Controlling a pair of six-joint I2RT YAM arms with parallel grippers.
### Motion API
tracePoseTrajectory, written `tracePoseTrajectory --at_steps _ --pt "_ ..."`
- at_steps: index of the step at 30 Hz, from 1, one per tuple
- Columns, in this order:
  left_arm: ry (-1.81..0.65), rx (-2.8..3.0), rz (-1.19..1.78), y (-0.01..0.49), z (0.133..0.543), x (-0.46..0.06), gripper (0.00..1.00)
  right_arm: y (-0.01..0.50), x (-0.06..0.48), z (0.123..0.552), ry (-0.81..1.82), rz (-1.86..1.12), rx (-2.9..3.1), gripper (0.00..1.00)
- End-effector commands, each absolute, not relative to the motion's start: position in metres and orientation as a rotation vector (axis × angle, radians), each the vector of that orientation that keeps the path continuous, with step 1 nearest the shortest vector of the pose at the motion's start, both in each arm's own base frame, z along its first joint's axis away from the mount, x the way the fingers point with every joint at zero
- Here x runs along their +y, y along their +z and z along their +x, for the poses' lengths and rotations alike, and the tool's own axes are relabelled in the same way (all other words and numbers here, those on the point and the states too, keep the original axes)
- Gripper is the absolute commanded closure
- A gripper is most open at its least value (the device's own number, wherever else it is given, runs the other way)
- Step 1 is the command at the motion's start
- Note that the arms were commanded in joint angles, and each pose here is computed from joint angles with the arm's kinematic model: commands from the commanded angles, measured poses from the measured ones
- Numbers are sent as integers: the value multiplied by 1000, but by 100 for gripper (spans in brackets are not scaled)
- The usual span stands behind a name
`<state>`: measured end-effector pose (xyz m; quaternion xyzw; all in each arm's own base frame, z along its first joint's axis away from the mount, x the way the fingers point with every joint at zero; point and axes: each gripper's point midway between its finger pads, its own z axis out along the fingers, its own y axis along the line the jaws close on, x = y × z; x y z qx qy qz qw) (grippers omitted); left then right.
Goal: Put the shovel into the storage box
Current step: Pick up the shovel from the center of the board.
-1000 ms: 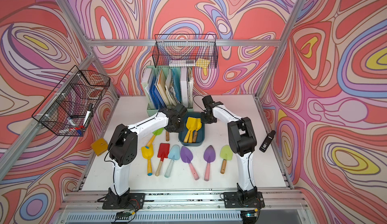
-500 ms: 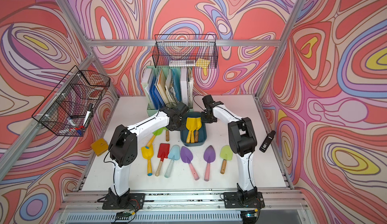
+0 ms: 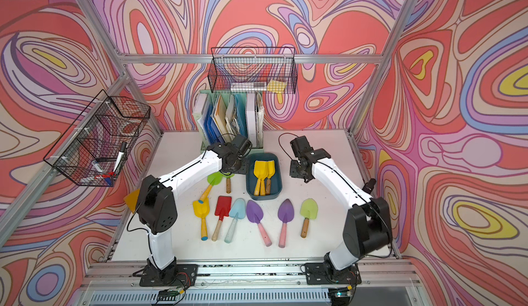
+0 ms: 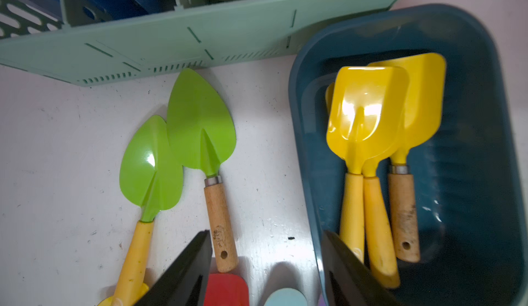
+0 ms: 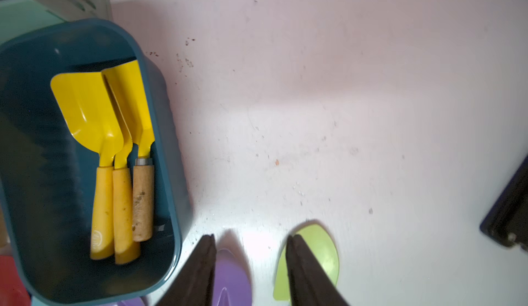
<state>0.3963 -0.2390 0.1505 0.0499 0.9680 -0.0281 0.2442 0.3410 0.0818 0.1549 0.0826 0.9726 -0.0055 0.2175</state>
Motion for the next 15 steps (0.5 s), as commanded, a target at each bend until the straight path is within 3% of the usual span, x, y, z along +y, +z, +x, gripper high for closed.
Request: tracePoseTrajectory --at_steps 1,8,15 --pt "-249 2630 170 161 387 -255 29 146 61 302 -120 368 2751 47" --pt "-463 2611 227 174 362 -273 27 142 54 246 -142 525 2790 43" --pt "-700 2538 275 190 334 -292 26 107 70 195 -143 598 2897 42"
